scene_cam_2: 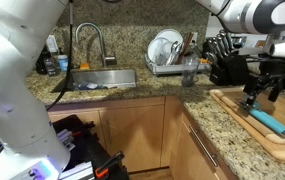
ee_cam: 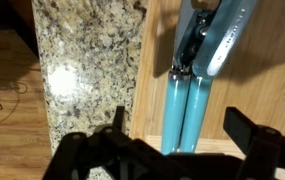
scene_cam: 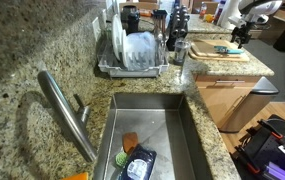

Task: Remove the can opener from the top of the chopping board and move it to the left side of the counter

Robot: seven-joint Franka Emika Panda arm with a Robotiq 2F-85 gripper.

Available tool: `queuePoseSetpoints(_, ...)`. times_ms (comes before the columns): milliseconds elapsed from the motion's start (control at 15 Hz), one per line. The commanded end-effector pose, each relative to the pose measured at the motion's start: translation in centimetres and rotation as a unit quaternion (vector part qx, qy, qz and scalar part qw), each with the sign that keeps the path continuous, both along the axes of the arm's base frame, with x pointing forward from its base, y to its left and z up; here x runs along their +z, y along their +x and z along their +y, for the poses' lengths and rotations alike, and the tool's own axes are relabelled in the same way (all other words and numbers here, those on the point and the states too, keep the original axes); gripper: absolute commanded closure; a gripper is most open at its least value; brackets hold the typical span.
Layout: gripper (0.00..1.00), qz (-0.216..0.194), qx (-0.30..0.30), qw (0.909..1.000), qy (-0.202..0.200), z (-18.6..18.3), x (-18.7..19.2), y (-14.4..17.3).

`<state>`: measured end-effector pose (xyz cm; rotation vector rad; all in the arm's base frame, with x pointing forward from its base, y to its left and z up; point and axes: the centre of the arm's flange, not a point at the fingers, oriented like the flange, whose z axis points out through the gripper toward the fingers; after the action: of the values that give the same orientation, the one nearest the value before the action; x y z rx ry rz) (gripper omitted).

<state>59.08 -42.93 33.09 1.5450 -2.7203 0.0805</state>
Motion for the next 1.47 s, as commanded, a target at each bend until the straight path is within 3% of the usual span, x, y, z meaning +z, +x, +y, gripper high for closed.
queuePoseSetpoints(0,0.00,0.015,-0.004,0.9997,0.016,0.1,-1.9,2.8)
queuePoseSetpoints(133,0.00,0.033,-0.004,0.9990,0.031,0.7,-3.4,5.1)
queuePoseSetpoints(200,0.00,0.016,-0.001,0.9997,0.017,1.6,-2.1,1.8)
queuePoseSetpoints(533,0.00,0.022,0.000,0.9996,0.018,2.0,-2.9,3.5)
queuePoseSetpoints(733,0.00,0.000,-0.005,0.9999,0.015,2.2,-4.3,4.1)
queuePoseSetpoints(1133,0.00,0.016,0.002,0.9998,0.014,2.3,-3.9,4.0)
queuePoseSetpoints(1400,0.00,0.026,-0.003,0.9996,0.004,2.6,-6.1,4.6)
